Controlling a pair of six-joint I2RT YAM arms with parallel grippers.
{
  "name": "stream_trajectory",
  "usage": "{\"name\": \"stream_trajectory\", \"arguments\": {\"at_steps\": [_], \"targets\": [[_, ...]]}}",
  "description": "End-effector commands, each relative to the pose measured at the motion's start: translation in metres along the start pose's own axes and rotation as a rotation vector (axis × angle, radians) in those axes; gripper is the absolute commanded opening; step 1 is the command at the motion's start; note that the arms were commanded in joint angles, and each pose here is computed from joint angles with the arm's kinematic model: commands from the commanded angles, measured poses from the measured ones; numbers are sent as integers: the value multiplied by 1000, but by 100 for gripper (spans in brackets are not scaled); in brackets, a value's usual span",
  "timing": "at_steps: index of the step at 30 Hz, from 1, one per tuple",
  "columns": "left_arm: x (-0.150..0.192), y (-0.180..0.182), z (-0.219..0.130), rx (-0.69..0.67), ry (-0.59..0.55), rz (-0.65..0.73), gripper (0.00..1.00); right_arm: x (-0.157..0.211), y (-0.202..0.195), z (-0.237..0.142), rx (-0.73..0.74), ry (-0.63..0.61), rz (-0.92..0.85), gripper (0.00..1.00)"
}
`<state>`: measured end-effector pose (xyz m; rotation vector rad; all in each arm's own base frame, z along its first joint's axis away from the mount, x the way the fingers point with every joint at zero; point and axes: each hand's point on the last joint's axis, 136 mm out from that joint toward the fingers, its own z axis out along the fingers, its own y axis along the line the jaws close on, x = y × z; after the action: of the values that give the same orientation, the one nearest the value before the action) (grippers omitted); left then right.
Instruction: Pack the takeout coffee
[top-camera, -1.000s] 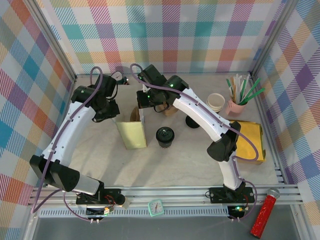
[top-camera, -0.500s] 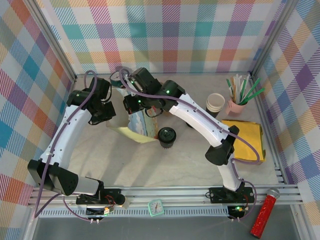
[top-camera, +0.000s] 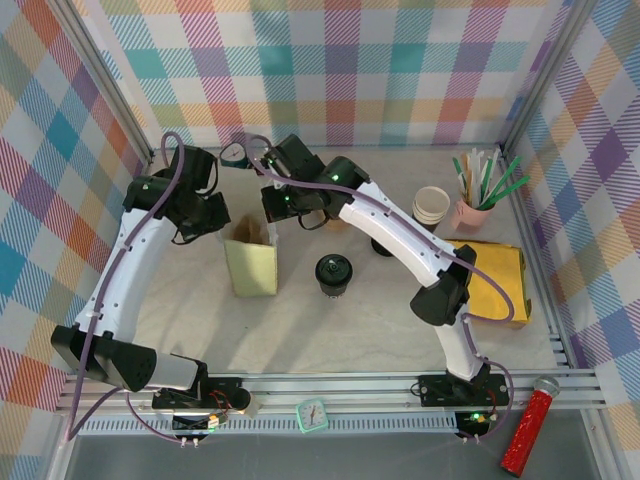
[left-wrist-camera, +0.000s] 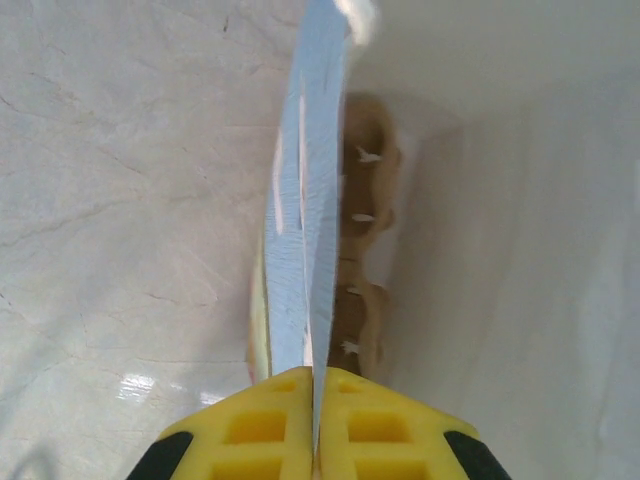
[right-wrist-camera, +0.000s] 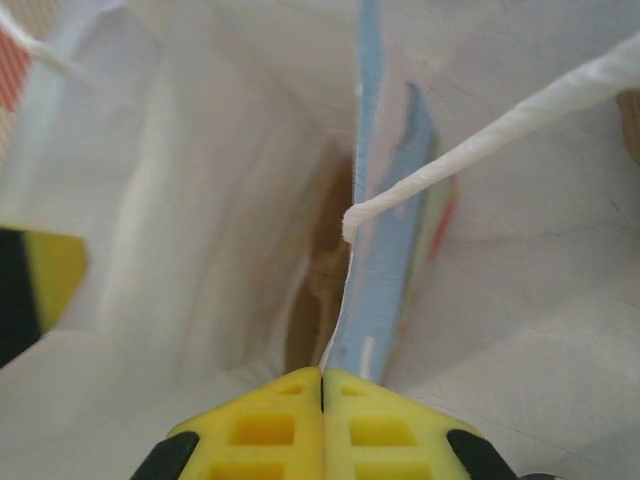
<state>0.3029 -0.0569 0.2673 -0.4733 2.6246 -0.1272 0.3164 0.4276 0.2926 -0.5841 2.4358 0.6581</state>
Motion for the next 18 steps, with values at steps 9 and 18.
{"name": "stream_trajectory", "arguments": {"at_steps": [9,18], "targets": [[-5,5,-20,6,-16,11,0,-15,3,-23,-4,-65,-3,0],[5,13,1,-30,33,21,0,-25,19,-35,-49,-109,-29,2]]}}
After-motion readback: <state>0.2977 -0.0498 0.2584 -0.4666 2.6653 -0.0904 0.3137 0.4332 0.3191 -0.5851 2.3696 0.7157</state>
